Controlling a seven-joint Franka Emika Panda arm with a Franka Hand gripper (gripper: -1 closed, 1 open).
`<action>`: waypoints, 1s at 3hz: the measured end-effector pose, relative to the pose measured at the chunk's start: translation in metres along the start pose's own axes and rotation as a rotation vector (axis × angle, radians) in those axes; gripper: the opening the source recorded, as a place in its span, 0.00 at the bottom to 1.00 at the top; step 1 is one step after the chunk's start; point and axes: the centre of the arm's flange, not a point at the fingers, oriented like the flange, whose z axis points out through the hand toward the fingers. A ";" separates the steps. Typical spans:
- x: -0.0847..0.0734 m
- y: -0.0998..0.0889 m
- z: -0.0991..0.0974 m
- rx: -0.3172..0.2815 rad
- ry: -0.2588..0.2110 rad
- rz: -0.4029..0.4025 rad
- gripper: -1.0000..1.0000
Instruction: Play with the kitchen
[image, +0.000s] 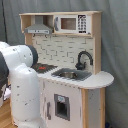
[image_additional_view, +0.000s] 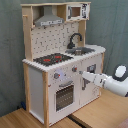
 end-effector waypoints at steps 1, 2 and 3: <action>0.014 -0.001 0.000 -0.011 -0.008 0.061 1.00; 0.028 -0.009 -0.001 -0.020 -0.018 0.119 1.00; 0.042 -0.020 -0.001 -0.028 -0.031 0.178 1.00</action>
